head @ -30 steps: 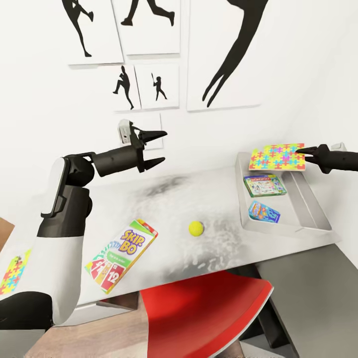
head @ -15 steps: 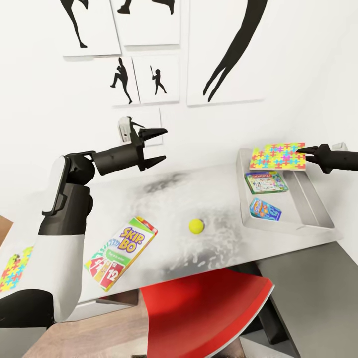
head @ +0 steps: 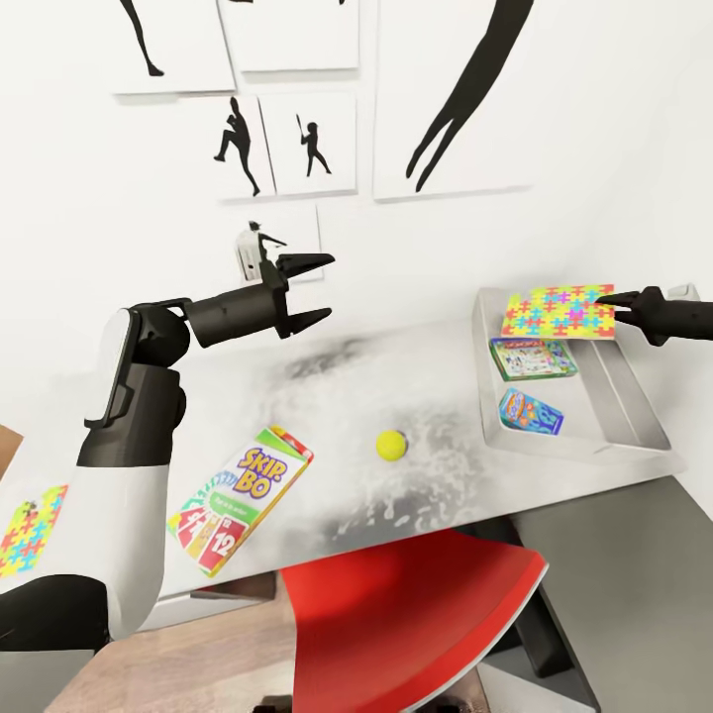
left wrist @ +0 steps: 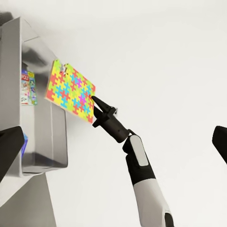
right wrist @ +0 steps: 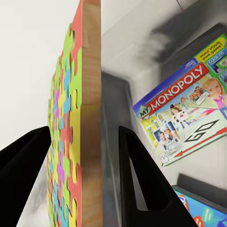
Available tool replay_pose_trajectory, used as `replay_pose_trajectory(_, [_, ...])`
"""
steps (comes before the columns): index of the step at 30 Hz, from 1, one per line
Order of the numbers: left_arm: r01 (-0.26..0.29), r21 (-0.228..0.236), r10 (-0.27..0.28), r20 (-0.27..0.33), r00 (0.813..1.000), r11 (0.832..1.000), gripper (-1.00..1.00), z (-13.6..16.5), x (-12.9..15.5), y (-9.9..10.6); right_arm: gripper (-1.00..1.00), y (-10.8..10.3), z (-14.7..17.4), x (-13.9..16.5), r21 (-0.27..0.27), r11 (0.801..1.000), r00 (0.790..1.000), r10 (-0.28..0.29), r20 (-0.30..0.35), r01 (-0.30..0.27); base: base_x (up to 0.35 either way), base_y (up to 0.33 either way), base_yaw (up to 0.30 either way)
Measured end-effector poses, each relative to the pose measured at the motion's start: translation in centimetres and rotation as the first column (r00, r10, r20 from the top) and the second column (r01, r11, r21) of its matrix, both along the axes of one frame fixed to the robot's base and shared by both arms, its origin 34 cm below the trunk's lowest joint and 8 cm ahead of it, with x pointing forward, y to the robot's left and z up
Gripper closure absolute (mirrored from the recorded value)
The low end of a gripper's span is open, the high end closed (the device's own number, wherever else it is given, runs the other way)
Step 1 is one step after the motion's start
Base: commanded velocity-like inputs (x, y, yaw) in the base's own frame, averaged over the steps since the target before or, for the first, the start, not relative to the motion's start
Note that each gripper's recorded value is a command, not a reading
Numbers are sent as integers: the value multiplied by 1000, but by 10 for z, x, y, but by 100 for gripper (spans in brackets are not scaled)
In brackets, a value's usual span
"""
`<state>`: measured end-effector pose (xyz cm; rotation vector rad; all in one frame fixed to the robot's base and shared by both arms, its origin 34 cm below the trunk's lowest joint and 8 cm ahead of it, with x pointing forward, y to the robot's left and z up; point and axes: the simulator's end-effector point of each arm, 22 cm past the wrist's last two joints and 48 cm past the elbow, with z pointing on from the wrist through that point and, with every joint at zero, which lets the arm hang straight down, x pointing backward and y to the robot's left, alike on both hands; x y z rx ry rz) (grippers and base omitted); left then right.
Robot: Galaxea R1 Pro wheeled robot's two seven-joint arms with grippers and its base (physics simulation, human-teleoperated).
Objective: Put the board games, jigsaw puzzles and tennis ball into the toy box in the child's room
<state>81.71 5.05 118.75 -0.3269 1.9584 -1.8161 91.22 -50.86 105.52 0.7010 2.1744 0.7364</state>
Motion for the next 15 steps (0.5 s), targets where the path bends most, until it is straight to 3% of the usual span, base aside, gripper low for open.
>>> replay_pose_trajectory(15, [2, 0, -2, -24, 1000, 1000, -100, -17, 4, -1, 100, -9, -15, -1, -10, 1000, 1000, -9, -18, 9, 0, 0, 0])
